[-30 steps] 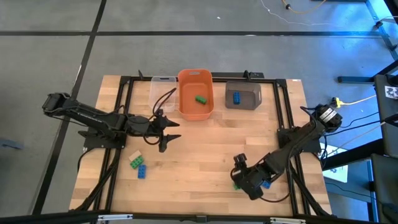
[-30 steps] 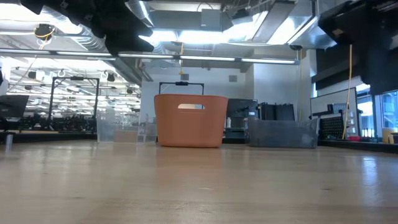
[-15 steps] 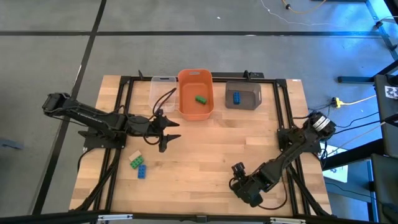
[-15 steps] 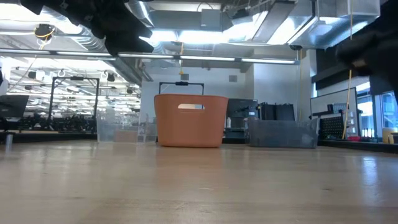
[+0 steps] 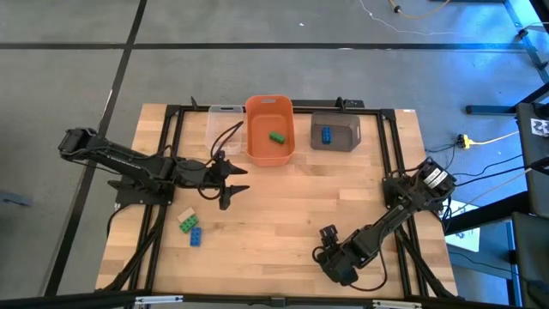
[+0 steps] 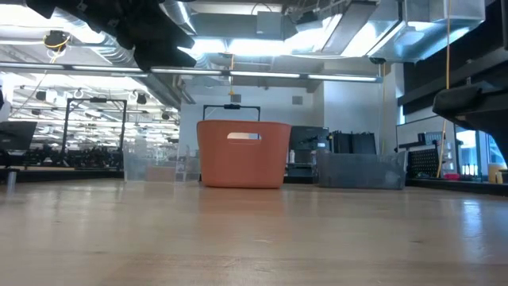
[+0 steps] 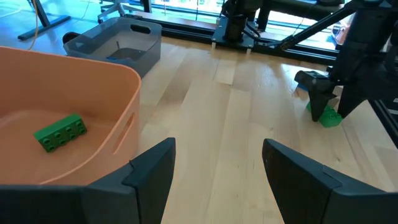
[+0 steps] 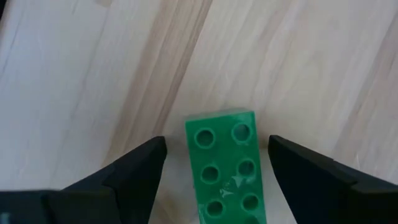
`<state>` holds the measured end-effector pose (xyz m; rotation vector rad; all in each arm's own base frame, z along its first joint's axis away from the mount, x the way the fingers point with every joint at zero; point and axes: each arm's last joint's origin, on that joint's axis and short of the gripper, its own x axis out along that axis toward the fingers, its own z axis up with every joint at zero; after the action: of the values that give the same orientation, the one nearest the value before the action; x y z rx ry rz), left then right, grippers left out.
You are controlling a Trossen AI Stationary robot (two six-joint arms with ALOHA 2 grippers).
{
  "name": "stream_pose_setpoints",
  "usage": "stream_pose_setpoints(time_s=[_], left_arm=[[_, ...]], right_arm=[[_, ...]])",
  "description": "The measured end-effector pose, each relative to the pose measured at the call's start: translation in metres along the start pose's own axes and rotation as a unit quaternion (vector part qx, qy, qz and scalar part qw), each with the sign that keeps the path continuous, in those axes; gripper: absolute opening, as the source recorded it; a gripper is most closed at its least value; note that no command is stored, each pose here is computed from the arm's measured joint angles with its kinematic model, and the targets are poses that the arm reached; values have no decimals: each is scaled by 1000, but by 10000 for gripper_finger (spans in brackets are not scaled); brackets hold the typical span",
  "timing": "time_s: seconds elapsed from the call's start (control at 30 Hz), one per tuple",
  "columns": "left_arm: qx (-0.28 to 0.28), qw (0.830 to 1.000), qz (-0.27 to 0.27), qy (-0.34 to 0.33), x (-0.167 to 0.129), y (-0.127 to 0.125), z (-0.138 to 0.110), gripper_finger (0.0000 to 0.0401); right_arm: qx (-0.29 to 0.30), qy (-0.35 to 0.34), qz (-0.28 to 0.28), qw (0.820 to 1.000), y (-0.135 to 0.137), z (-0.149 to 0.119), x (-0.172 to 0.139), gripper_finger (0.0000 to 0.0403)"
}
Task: Sort & place blocks by color
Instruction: Put the right green game piece into the orange bin
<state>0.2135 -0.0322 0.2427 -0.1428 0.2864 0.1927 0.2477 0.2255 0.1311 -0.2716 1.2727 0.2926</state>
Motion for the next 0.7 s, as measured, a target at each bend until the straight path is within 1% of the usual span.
stream_pose_setpoints(time_s=[0.1,0.2,0.3,0.43,0.57,0.7], left_arm=[[0,1000,0,0,0,0,0,234],[0,1000,0,0,0,0,0,234],[0,1000,0,0,0,0,0,234],[0,1000,0,0,0,0,0,234],[-1,1000,-4,-1,-1,0,1,234],[-7,1000,-10,-19,-8,1,7,234]], right_arm=[[1,0,0,1000,0,0,0,288],[-2,-1,1,1000,0,0,0,265],[-13,-2,4,1000,1,0,1,219],[-24,-3,5,1000,1,0,0,139],[-24,-5,7,1000,-5,2,-3,141],[-6,-4,-2,1000,-22,5,-10,141]])
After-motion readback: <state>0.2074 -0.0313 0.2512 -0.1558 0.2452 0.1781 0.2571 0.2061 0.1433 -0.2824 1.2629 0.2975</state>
